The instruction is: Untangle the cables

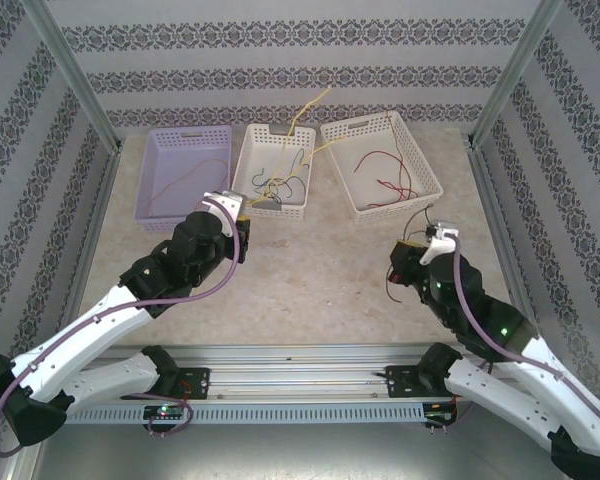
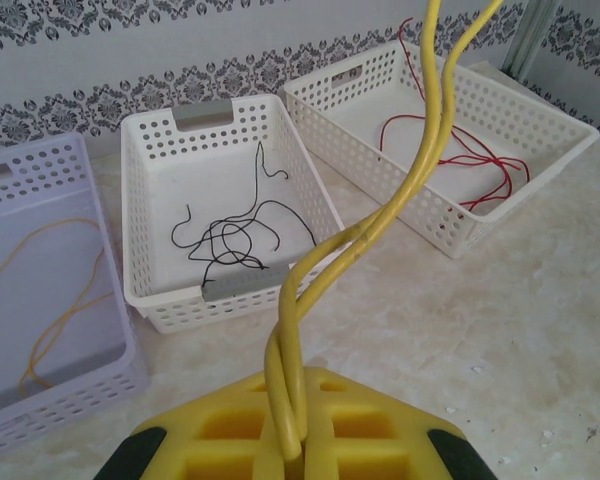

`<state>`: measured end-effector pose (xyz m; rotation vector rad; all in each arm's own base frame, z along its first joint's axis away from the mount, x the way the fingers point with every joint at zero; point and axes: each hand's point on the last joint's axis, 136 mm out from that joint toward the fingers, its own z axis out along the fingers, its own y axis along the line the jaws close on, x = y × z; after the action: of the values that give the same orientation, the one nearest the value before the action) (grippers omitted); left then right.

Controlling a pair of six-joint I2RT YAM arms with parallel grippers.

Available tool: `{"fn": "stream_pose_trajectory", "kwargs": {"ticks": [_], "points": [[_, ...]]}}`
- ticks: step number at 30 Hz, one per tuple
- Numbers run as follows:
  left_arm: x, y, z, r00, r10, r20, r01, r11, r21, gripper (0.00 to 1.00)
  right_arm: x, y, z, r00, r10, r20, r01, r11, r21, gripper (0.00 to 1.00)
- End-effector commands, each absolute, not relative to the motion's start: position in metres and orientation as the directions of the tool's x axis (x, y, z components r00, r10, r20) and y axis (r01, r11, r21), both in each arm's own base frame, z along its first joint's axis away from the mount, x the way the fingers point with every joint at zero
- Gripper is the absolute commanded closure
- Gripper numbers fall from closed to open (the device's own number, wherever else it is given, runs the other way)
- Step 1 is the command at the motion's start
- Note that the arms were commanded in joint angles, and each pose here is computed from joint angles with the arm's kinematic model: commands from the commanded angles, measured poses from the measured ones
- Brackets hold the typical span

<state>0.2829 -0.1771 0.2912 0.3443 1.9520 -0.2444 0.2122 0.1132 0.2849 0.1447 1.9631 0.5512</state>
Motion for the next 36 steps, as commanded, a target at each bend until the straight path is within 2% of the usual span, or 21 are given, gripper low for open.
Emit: {"fn": "stream_pose_trajectory", "kwargs": {"ticks": [1, 22, 31, 36], "points": [[0.288, -0.172, 0.303, -0.33, 0.097, -0.939, 0.327, 0.945, -0.017, 1.0, 0.218, 0.133, 0.317, -0.421, 0.351, -0.836, -0.23, 0.851, 0.472, 1.0], [0.283, -0.146, 0.321, -0.238, 0.029, -0.971, 0.237, 0.971, -0.028, 1.0, 0.291, 0.25, 0.394, -0.438, 0.225, -0.87, -0.421, 0.804, 0.42, 1.0], [0.275, -0.12, 0.337, -0.158, -0.039, -0.987, 0.142, 0.988, -0.062, 1.0, 0.345, 0.295, 0.411, -0.473, 0.25, -0.845, -0.483, 0.729, 0.485, 1.0], [0.269, -0.106, 0.347, -0.103, -0.071, -0.992, 0.105, 0.991, -0.082, 1.0, 0.38, 0.321, 0.406, -0.536, 0.271, -0.8, -0.495, 0.666, 0.558, 1.0]]}}
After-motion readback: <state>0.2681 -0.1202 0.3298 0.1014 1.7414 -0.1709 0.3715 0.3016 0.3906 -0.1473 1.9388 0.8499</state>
